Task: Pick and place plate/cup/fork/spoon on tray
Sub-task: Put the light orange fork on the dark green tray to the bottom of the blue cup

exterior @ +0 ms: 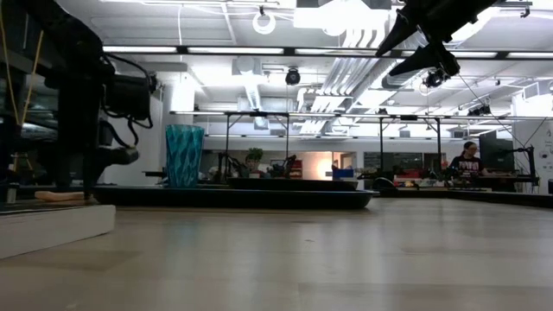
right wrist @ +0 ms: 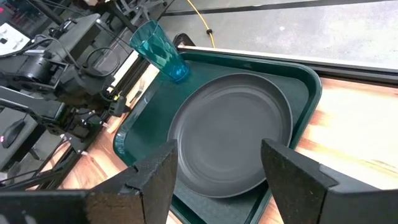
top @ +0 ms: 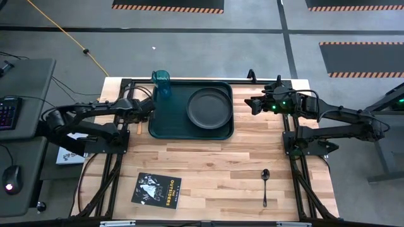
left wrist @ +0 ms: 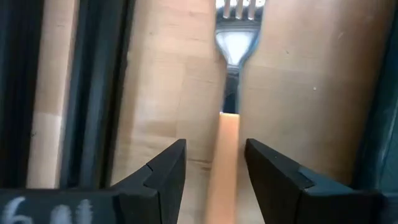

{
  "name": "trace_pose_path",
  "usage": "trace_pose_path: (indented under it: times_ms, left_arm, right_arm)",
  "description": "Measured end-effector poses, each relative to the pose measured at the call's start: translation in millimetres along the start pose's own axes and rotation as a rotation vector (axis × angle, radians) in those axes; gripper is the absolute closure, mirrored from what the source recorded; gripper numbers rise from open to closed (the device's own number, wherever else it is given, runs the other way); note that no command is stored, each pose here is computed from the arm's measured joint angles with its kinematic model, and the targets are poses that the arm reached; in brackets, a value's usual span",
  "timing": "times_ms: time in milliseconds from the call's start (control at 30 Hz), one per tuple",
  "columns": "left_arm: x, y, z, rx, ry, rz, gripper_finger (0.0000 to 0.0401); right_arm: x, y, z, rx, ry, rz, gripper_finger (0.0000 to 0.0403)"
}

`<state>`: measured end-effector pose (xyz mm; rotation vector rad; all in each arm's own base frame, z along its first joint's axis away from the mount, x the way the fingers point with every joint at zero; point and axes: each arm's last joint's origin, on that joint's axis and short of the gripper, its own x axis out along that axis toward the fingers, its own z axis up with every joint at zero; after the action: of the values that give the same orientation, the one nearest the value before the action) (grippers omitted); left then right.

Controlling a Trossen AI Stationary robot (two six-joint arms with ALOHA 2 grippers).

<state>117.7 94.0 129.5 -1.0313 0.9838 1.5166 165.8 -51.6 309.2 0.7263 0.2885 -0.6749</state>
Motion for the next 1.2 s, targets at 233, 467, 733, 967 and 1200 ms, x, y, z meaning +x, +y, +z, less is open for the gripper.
trace_pose_path:
  times_ms: [233,467,733,967,1200]
  left_arm:
    - [5,-2,-3,0.005,0.009,-0.012,0.0256]
    - [4,-1,-2,0.030,0.002,-0.022,0.0363]
    - [-2,1,-1,0.082,-0.012,-0.014,0.0367]
    - [-33,12,6,0.094,-0.054,-0.018,0.0366]
    - [-86,13,14,0.092,-0.093,-0.281,0.0366]
  right_arm:
    - [0,0,0,0.000,0.001,0.000,0.0180]
    - [0,0,0,0.000,0.001,0.000,0.0180]
    - [0,0,0,0.002,0.001,0.001,0.0180]
    - [0,0,0,0.002,0.001,0.000,0.0180]
    - [0,0,0,0.002,0.001,0.001,0.0180]
